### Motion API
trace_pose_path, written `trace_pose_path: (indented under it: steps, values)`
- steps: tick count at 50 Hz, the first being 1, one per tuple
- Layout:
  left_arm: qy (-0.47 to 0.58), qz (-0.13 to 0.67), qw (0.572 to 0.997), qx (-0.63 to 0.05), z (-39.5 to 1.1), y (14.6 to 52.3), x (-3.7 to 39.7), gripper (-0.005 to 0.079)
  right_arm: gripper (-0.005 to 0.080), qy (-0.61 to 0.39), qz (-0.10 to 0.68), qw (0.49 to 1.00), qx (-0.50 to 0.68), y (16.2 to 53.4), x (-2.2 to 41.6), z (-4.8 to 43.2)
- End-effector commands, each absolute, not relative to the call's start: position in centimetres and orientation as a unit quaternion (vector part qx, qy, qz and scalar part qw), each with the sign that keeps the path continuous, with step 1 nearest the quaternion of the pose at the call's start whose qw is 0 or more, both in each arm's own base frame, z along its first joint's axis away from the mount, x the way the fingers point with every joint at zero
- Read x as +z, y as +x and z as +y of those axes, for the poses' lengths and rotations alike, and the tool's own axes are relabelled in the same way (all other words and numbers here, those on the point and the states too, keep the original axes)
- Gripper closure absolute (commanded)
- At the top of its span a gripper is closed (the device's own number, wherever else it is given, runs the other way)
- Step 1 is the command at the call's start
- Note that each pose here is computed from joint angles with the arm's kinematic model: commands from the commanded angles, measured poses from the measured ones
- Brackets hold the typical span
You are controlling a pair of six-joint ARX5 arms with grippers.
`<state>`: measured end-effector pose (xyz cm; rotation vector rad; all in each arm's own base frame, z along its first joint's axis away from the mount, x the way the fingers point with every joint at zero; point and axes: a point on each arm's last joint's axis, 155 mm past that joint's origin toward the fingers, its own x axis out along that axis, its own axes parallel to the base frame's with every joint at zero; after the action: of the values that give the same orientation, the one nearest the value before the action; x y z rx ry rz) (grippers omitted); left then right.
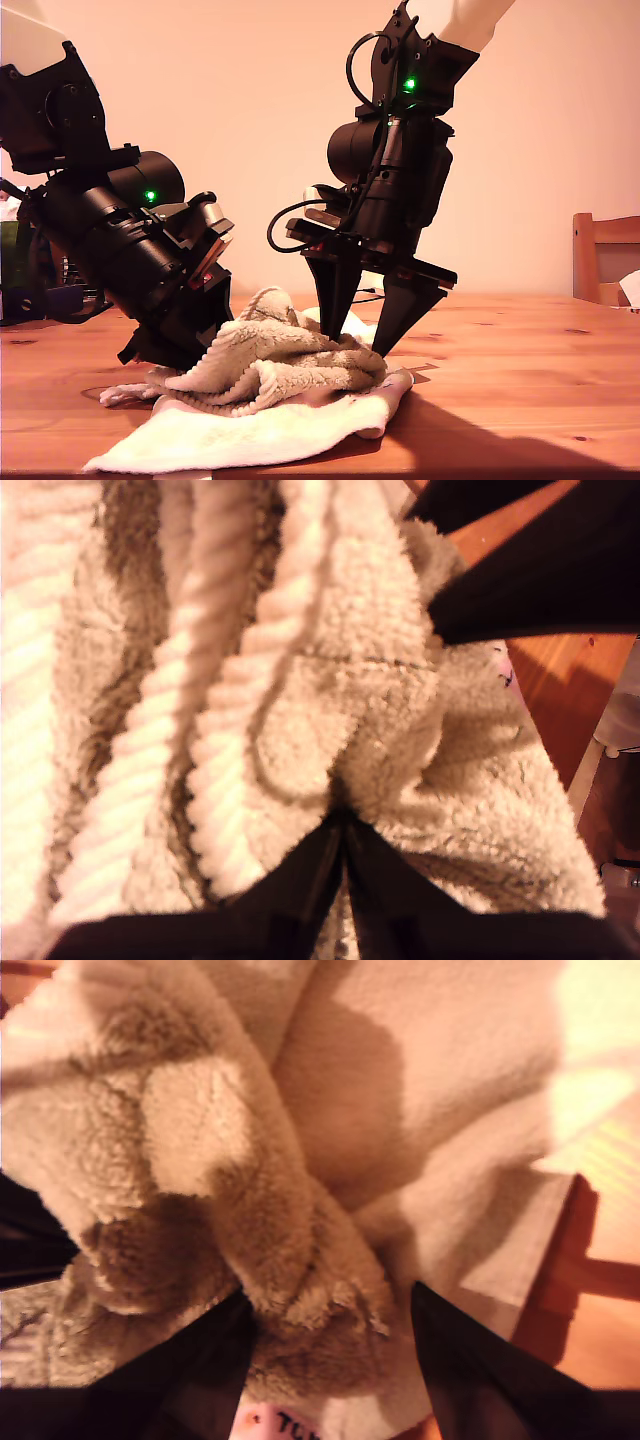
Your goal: Fold the tea towel in front of you. After folding it, place it to the right side.
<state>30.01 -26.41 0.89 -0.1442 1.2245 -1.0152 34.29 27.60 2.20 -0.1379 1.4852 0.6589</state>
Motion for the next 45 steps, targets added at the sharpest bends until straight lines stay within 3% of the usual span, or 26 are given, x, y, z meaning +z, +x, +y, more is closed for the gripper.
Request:
trace_pose_path:
  steps: [1,9,15,30,45]
  values:
    - [-0.067,0.567,0.688,-0.449,-26.2,29.4,-0.6,0.0766,0.0393,-0.06,0.677,0.673,0.292,33.3,1.2,27.8]
    - [-0.066,0.563,0.69,-0.45,-26.3,29.6,-0.6,0.0766,0.057,-0.052,0.68,0.667,0.3,32.7,1.4,28.6]
    - [-0.066,0.563,0.69,-0.45,-26.3,29.6,-0.6,0.0766,0.0771,-0.054,0.676,0.669,0.304,32.5,1.4,29.2]
    - [-0.084,0.558,0.682,-0.466,-26.5,29.3,0.7,0.0766,0.0764,-0.038,0.673,0.677,0.294,32.9,2.2,29.3]
    - [-0.084,0.516,0.709,-0.473,-25.8,30.1,5.3,0.0766,0.0764,-0.021,0.637,0.711,0.298,34.5,6.4,28.5]
